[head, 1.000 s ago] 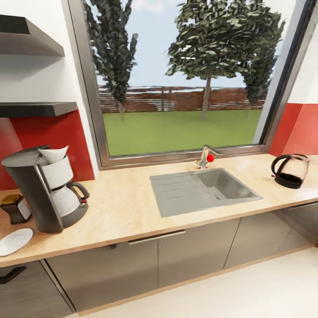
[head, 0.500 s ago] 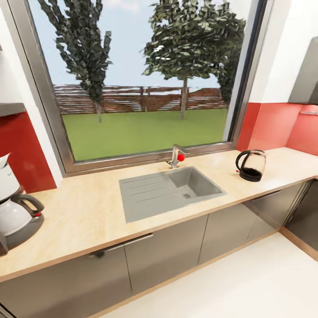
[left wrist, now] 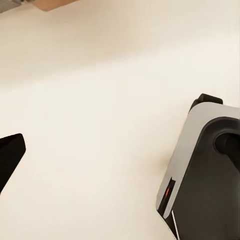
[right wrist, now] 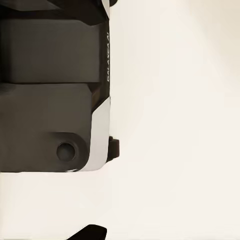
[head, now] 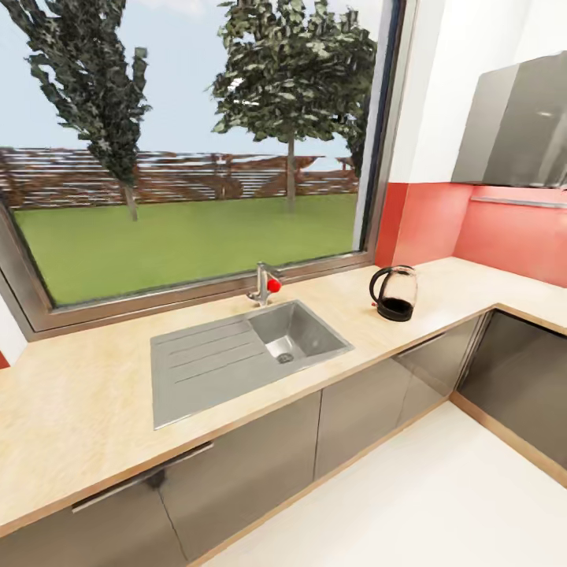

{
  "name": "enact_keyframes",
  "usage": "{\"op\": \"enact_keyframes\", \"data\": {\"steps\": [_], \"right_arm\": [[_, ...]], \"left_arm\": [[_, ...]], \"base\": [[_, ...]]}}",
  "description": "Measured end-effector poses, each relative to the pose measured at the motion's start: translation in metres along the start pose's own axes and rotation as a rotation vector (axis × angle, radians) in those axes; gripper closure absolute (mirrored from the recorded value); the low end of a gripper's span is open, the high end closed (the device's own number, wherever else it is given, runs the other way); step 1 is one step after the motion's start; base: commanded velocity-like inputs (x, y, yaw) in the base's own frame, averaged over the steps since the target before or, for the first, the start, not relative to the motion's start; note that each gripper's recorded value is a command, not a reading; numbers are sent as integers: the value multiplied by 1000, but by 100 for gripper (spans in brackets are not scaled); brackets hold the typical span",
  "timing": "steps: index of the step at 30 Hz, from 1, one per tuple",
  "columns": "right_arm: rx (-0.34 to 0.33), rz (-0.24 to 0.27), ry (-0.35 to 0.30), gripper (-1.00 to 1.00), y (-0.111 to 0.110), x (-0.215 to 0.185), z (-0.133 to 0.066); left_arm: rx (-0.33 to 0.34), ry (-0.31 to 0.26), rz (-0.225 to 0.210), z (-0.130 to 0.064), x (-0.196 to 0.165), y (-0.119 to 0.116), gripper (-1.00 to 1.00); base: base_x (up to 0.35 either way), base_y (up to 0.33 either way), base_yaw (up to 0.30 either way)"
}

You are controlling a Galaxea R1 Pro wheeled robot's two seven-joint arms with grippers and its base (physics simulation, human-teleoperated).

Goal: Set up a coffee station on the kitchen countertop: keep the coffee maker on the countertop, move the bottle of coffee from the kitchen shelf to the counter next to the coffee maker, place a paper coffee filter on top of the coffee maker, put the saucer next to the coffee maker with the coffee cup on the saucer, and place the electric kettle next to the coffee maker.

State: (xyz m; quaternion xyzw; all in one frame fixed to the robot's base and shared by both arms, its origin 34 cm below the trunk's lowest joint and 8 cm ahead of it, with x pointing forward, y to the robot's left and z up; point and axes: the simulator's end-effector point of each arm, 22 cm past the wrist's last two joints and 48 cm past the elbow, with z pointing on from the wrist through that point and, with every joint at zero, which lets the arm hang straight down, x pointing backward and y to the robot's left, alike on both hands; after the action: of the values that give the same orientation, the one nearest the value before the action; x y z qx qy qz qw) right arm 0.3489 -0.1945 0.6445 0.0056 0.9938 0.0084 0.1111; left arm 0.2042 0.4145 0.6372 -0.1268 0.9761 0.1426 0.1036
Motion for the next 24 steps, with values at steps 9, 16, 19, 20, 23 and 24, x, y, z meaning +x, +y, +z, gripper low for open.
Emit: {"op": "enact_keyframes", "data": {"steps": [9, 16, 19, 20, 23, 24], "right_arm": [[0, 0, 0, -100, 0, 0, 0], [0, -1, 0, -100, 0, 0, 0], [0, -1, 0, -100, 0, 0, 0], [0, -1, 0, -100, 0, 0, 0], [0, 0, 0, -100, 0, 0, 0], [0, 0, 0, -100, 0, 0, 0]], "left_arm": [[1, 0, 0, 0, 0, 0, -100], [0, 0, -1, 0, 0, 0, -100], [0, 0, -1, 0, 0, 0, -100], [0, 0, -2, 0, 0, 0, -100], [0, 0, -2, 0, 0, 0, -100], [0, 0, -2, 0, 0, 0, -100]], "base": [[196, -233, -270], [196, -234, -270], [196, -233, -269], [196, -233, -269], [196, -233, -269], [196, -233, -269]]}}
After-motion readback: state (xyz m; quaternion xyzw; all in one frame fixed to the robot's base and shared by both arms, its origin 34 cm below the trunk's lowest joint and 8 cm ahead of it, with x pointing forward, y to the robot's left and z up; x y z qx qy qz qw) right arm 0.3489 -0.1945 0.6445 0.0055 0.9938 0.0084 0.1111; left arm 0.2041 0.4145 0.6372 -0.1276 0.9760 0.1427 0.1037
